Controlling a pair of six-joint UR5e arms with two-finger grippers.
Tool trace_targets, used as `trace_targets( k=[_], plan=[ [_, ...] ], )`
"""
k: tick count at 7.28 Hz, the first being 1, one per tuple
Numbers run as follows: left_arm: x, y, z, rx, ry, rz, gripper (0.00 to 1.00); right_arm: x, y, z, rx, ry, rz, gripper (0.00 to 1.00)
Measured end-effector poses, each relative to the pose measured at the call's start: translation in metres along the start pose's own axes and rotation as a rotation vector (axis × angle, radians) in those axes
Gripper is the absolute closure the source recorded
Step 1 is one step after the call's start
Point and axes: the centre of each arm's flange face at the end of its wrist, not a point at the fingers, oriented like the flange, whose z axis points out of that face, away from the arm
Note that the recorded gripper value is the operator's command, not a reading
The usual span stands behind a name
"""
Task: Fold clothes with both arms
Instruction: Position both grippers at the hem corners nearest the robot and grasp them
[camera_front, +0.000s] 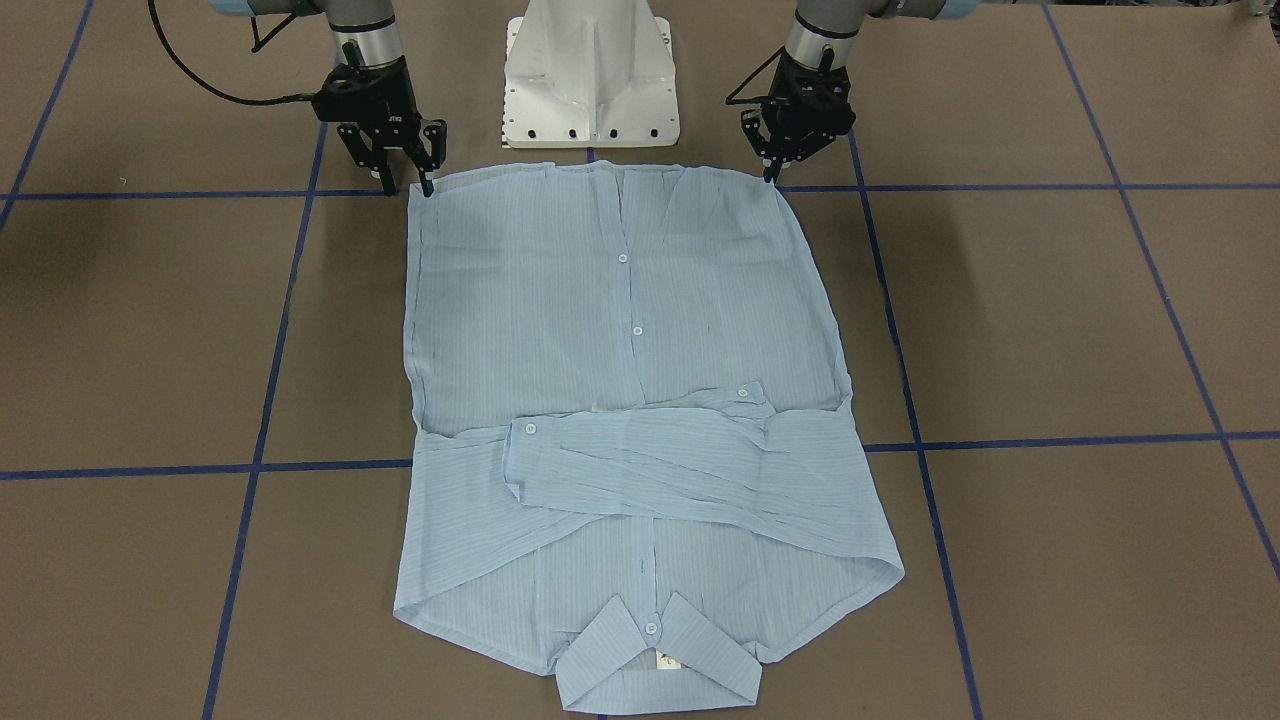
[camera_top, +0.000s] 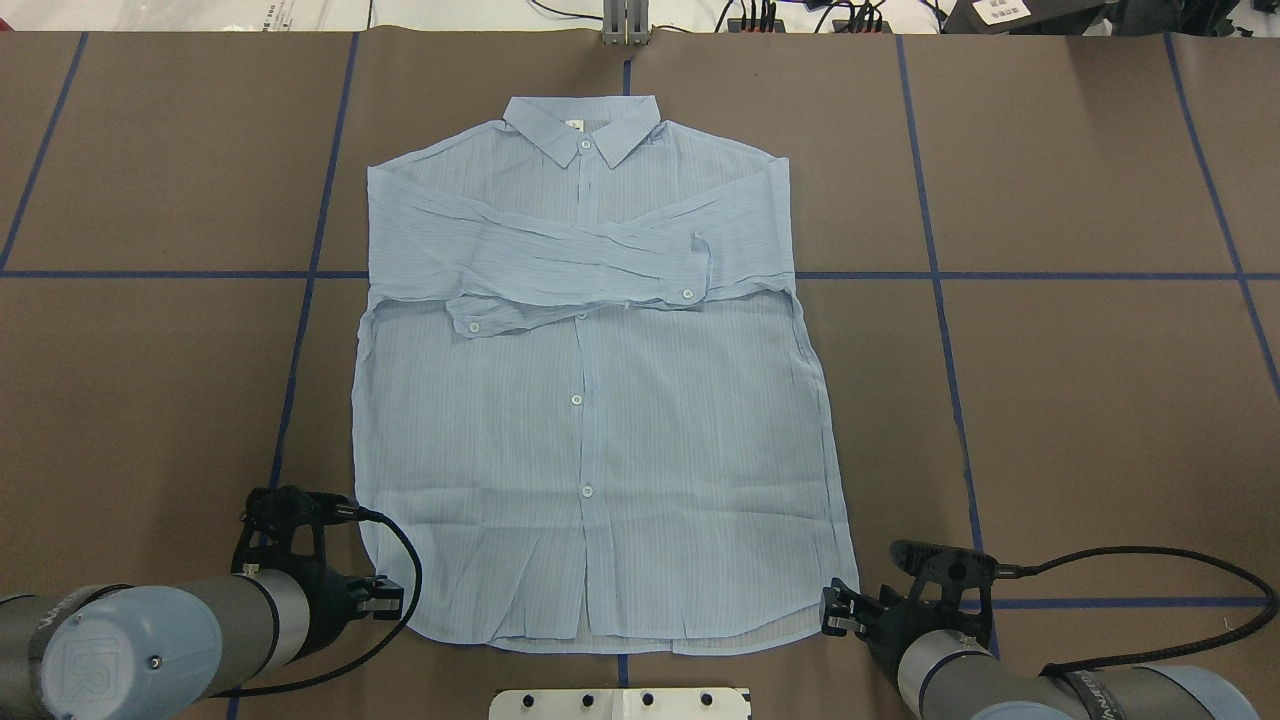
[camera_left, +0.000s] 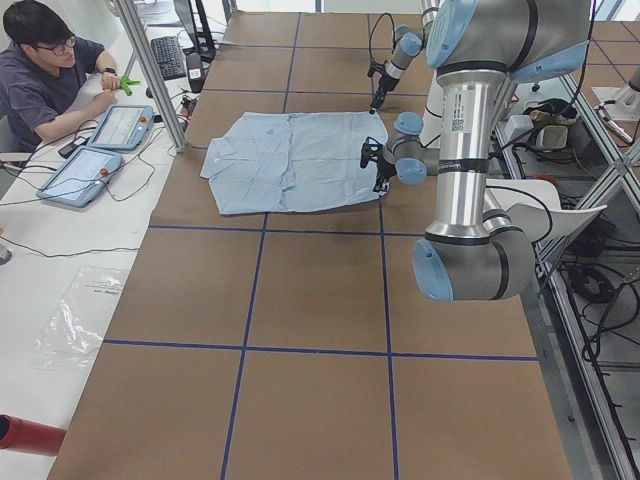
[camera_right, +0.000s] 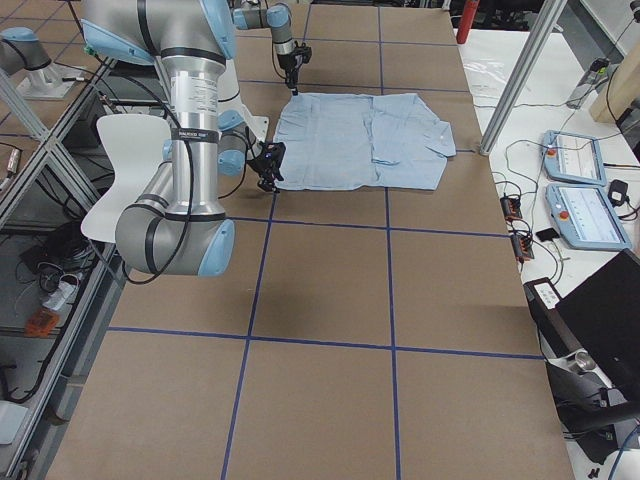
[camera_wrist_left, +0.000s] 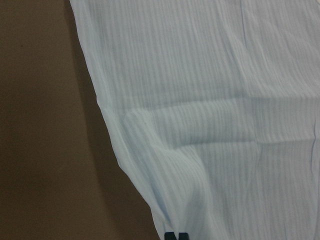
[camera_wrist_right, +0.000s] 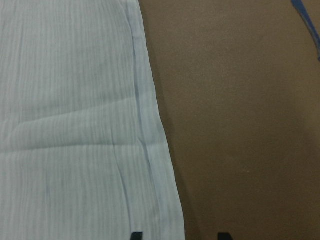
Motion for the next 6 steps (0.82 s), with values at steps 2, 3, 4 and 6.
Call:
trace_targets(
  k=[2,3,4,6],
  plan=[
    [-0.0001,-0.0013,-0.0026,0.002,0.003,-0.002,1.00,-0.0016,0.0057,-0.0010,-0.004,-0.004,-0.007,0.71],
    [0.0000,-0.0019,-0.0040,0.004,0.005,-0.002,1.00,-0.0022,0.0071,-0.0013,-0.005,-0.004,-0.009,0.71],
    [0.0003,-0.0023,-0.0051,0.004,0.007,-0.003,1.00,-0.0020,0.0080,-0.0011,-0.006,-0.001,-0.012,0.71],
    [0.0009,-0.0031,-0.0074,0.006,0.010,-0.004,1.00,-0.0012,0.0088,-0.0004,-0.007,0.005,-0.017,0.70]
  ],
)
